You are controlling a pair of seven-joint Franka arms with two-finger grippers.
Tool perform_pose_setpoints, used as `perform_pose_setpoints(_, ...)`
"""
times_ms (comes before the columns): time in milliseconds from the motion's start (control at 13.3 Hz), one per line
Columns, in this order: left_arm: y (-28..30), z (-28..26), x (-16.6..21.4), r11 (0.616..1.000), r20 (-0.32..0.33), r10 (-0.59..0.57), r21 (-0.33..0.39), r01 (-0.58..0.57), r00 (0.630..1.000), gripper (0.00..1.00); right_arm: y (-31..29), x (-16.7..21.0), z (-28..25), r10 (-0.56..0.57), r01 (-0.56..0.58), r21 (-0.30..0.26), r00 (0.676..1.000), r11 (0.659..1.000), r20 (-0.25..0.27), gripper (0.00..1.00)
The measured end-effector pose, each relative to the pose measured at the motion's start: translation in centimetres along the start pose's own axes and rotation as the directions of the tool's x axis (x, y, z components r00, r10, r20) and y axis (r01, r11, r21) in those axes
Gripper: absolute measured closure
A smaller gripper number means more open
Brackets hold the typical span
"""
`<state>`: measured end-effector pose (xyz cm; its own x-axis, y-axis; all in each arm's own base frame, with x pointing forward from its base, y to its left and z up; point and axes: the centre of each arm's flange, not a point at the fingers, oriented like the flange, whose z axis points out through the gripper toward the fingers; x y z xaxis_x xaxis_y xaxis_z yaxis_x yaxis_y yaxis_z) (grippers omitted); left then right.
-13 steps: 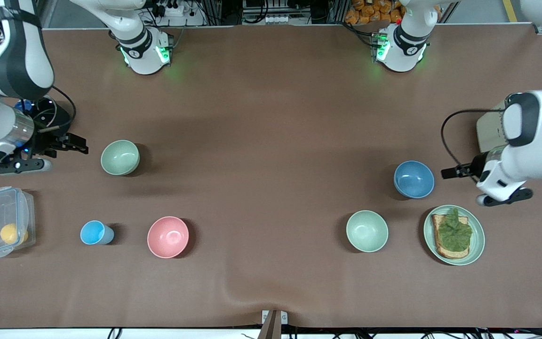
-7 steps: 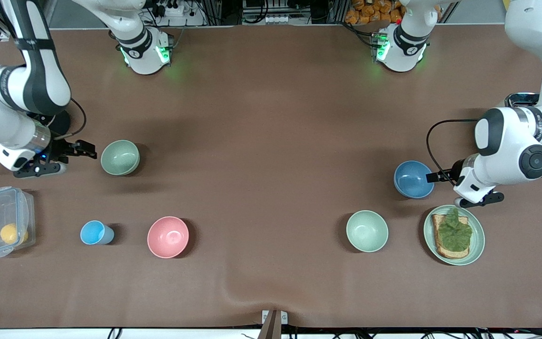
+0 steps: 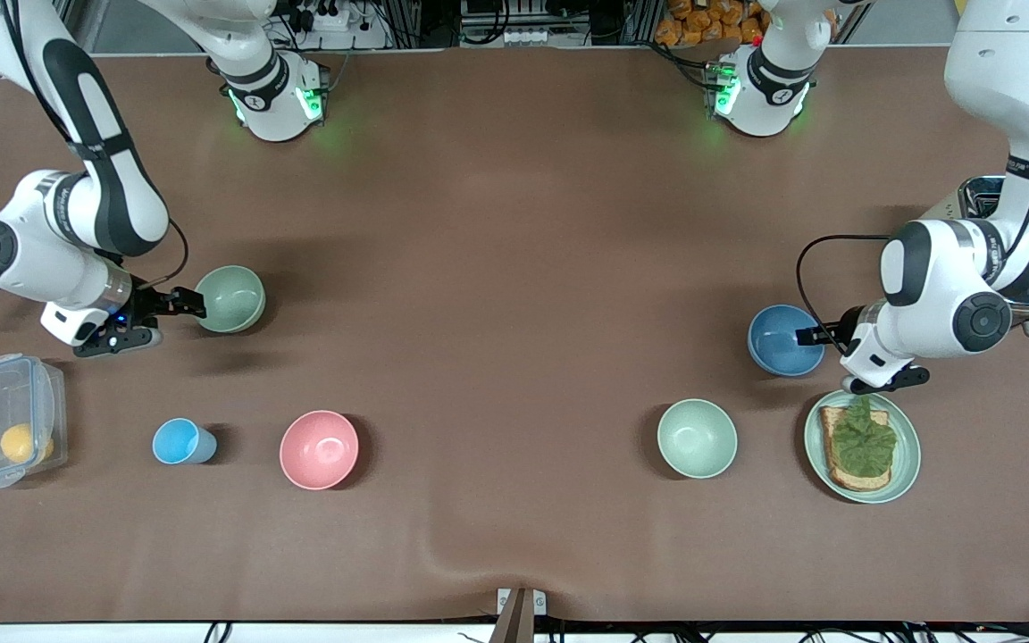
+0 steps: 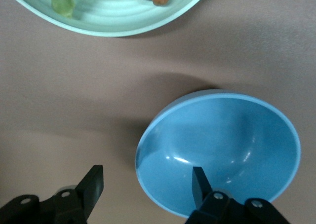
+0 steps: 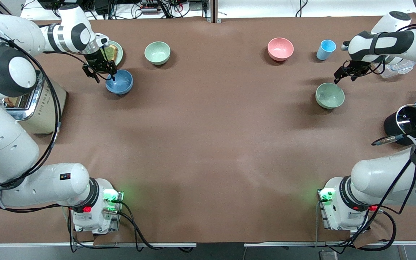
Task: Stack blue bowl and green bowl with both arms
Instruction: 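Grasp the green bowl with the right gripper while the left gripper grasps the blue bowl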
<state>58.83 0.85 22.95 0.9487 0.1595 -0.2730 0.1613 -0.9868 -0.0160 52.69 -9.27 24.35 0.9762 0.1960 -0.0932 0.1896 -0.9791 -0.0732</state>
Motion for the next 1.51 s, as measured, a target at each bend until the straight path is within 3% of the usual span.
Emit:
perform_pose_setpoints(151, 0.0, 0.6, 0.1, 1.000, 0.007, 0.000, 0.000, 0.000, 1.000, 0.25, -0.1, -0.1, 1.5, -0.009, 0.009, -0.003, 1.000, 1.000, -0.007, 0.05)
perform_pose_setpoints(226, -0.1, 0.8, 0.2, 1.000, 0.009, -0.001, -0.001, 0.001, 1.000, 0.26, -0.1, -0.3, 2.3, -0.016, 0.016, -0.006, 1.000, 1.000, -0.013, 0.14)
perform_pose_setpoints(302, -0.2, 1.0, 0.2, 1.000, 0.011, -0.003, -0.001, 0.003, 1.000, 0.28, -0.3, -0.5, 2.9, -0.022, 0.021, -0.006, 1.000, 1.000, -0.012, 0.14)
perform_pose_setpoints(377, -0.3, 1.2, 0.3, 1.000, 0.013, -0.005, -0.002, 0.005, 1.000, 0.29, -0.4, -0.7, 3.3, -0.026, 0.026, -0.004, 1.000, 1.000, -0.008, 0.20)
perform_pose_setpoints(754, -0.5, 1.5, 0.4, 1.000, 0.015, -0.009, -0.004, 0.009, 1.000, 0.37, -1.1, -1.1, 4.1, -0.038, 0.038, 0.005, 0.999, 0.999, 0.010, 0.81)
perform_pose_setpoints(829, -0.5, 1.5, 0.4, 1.000, 0.015, -0.009, -0.004, 0.009, 1.000, 0.44, -1.2, -1.1, 4.1, -0.041, 0.041, 0.007, 0.999, 0.999, 0.012, 0.93)
perform_pose_setpoints(905, -0.5, 1.5, 0.4, 1.000, 0.016, -0.009, -0.004, 0.009, 1.000, 0.51, -1.3, -1.1, 3.9, -0.045, 0.045, 0.007, 0.999, 0.999, 0.010, 0.95)
perform_pose_setpoints(1055, -0.5, 1.6, 0.4, 1.000, 0.017, -0.009, -0.004, 0.009, 1.000, 0.54, -1.9, -0.9, 3.8, -0.050, 0.049, 0.013, 0.999, 0.999, 0.011, 0.95)
perform_pose_setpoints(1508, -0.5, 1.8, 0.4, 1.000, 0.018, -0.009, -0.004, 0.009, 1.000, 0.67, -4.3, 2.1, -0.5, 0.055, -0.064, 0.118, 0.996, 0.991, 0.075, 0.95)
